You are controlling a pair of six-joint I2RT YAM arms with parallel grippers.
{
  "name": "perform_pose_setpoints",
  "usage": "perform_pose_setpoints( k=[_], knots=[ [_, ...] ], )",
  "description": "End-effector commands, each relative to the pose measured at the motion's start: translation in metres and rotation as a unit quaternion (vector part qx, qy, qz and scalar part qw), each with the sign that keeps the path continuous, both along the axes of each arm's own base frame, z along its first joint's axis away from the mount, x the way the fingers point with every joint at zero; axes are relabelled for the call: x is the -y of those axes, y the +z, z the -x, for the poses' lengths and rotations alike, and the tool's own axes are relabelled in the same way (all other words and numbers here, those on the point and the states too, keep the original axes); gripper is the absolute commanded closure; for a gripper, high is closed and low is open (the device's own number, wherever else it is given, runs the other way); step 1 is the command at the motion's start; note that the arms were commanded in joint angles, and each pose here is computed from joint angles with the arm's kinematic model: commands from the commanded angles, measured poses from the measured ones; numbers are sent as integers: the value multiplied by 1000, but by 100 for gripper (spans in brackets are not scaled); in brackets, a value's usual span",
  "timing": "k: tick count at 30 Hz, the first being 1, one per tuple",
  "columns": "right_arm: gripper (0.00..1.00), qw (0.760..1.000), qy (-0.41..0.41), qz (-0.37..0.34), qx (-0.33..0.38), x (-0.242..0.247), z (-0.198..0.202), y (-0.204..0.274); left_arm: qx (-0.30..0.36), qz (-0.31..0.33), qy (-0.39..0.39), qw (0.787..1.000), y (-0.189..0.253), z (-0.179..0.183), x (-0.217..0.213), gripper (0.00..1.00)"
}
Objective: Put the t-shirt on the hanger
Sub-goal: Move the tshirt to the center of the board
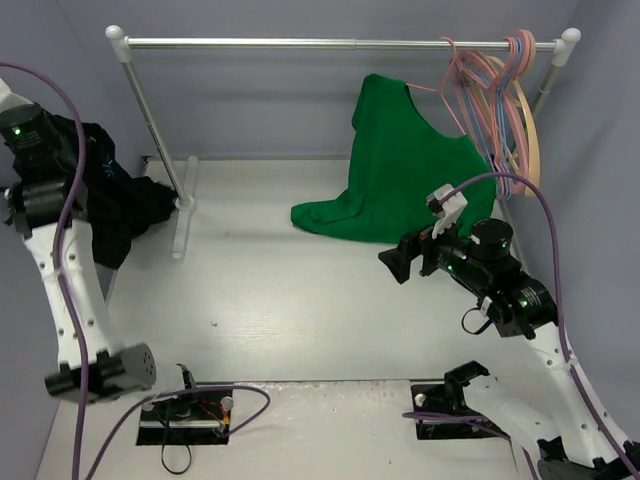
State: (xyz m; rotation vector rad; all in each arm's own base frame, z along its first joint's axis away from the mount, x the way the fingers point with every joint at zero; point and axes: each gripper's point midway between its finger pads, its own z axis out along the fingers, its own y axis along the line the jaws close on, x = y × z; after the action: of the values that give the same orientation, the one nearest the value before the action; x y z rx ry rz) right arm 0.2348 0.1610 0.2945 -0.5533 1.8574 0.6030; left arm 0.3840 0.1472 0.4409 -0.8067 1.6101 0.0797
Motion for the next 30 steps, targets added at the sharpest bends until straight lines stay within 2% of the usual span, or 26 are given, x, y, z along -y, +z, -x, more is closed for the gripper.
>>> perform_pose_setpoints(
  k=[1, 2, 3, 5, 6, 8, 10, 15, 16, 17, 19, 21, 25, 26, 28, 29, 30],
  knots=[
    [0, 998, 3, -31, 59, -1, 4, 37, 61, 19, -113, 992, 50, 37, 72, 100],
    [0, 997, -1, -38, 62, 1, 8, 40, 67, 29, -147, 986, 48, 37, 92, 100],
    [0, 997, -3, -41, 64, 2, 9, 40, 108, 33, -214, 970, 67, 47, 121, 100],
    [0, 997, -4, -44, 64, 3, 12, 39, 130, 73, -284, 947, 72, 51, 156, 100],
    [0, 997, -4, -47, 61, 3, 13, 39, 131, 92, -368, 916, 70, 56, 192, 100],
    [0, 997, -2, -51, 55, 1, 16, 34, 111, 140, -421, 889, 63, 58, 222, 100],
    [0, 997, 4, -58, 52, -1, 17, 34, 96, 164, -502, 844, 66, 74, 264, 100],
    [0, 996, 22, -68, 48, -8, 20, 37, 83, 160, -560, 809, 76, 87, 312, 100],
    [0, 996, 27, -69, 46, -10, 21, 38, 101, 154, -591, 785, 98, 103, 326, 100],
    [1, 996, 29, -69, 46, -11, 20, 38, 94, 160, -604, 775, 99, 99, 336, 100],
    [1, 996, 31, -67, 44, -12, 18, 39, 111, 148, -633, 751, 120, 116, 348, 100],
    [2, 996, 40, -65, 45, -15, 17, 39, 102, 142, -640, 748, 115, 120, 350, 100],
    [5, 997, 47, -59, 30, -22, 8, 30, 52, 131, -645, 751, 63, 131, 346, 100],
    [7, 997, 48, -60, 24, -23, 7, 28, 5, 145, -634, 760, 20, 131, 344, 95],
    [8, 997, 50, -55, 4, -27, 1, 17, -52, 139, -625, 766, -34, 130, 340, 89],
    [9, 997, 53, -52, -3, -29, -1, 10, -118, 155, -605, 772, -89, 134, 335, 78],
    [10, 997, 57, -50, -10, -31, -3, 5, -148, 138, -578, 791, -120, 128, 324, 75]
  ],
)
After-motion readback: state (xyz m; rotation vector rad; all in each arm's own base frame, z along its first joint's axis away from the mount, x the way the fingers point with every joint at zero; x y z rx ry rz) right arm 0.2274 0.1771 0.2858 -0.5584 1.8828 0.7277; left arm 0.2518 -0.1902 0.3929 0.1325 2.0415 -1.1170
